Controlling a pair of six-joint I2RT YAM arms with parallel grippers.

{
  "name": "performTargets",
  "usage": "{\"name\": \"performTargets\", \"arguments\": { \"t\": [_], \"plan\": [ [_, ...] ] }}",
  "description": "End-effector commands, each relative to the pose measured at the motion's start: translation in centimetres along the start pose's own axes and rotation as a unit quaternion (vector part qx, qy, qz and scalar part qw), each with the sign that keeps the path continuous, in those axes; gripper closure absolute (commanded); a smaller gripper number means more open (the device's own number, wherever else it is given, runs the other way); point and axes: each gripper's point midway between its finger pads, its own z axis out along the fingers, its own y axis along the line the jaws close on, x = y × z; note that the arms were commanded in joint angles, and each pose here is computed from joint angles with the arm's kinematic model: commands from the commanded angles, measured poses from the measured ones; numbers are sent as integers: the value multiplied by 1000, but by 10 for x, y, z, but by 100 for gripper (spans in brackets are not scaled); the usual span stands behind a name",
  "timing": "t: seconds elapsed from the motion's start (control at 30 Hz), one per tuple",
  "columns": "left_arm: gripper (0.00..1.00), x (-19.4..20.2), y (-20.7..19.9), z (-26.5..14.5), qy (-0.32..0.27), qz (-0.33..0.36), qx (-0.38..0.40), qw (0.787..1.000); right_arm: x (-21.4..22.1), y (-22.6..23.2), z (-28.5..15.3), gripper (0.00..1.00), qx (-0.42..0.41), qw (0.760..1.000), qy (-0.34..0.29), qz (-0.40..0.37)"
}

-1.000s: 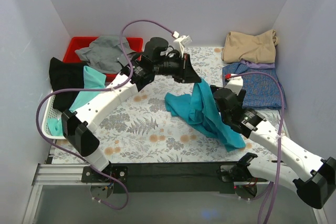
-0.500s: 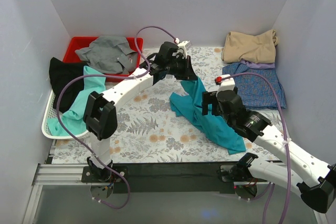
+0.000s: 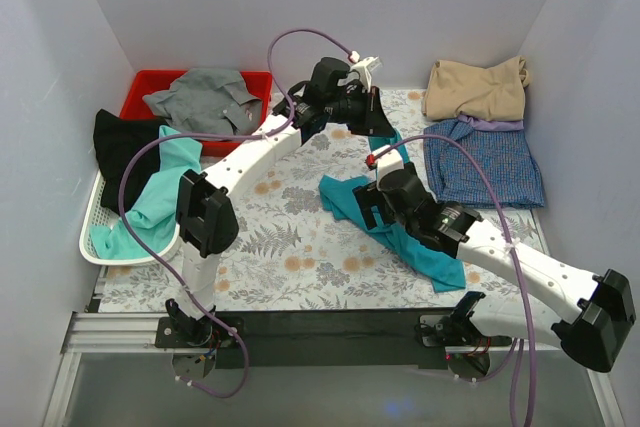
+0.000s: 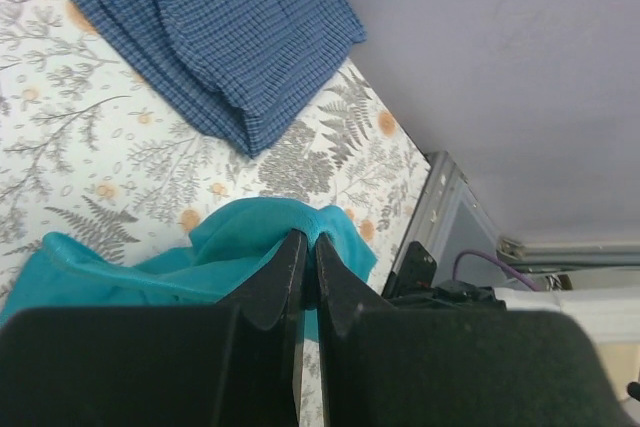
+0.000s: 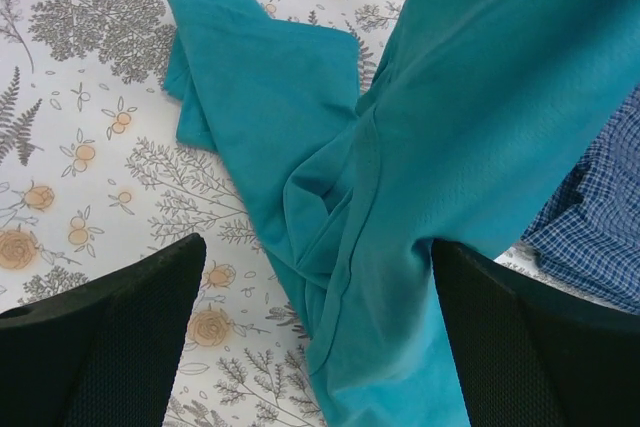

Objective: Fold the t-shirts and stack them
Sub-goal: Move the tshirt to the center of the board, then flatten the tshirt out

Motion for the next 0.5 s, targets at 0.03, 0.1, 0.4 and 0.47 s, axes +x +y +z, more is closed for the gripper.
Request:
{"name": "performTargets", "arguments": {
  "t": [0.03,0.1,0.4,0.47],
  "plan": [
    [100,-5,-50,-21,8,18,62,998,-42,-7,-1,2,57,997,-53,-11],
    [100,1,-47,-19,17,11,61,998,-42,-11,7,2,90,994,-44,-33],
    [100,22,-59,-19,35,21,72,997,-15,-58,29,22,305,945,24,-113],
    [100,20,-61,-25,28,30,67,997,-12,-60,29,47,319,942,23,-102]
  ]
}}
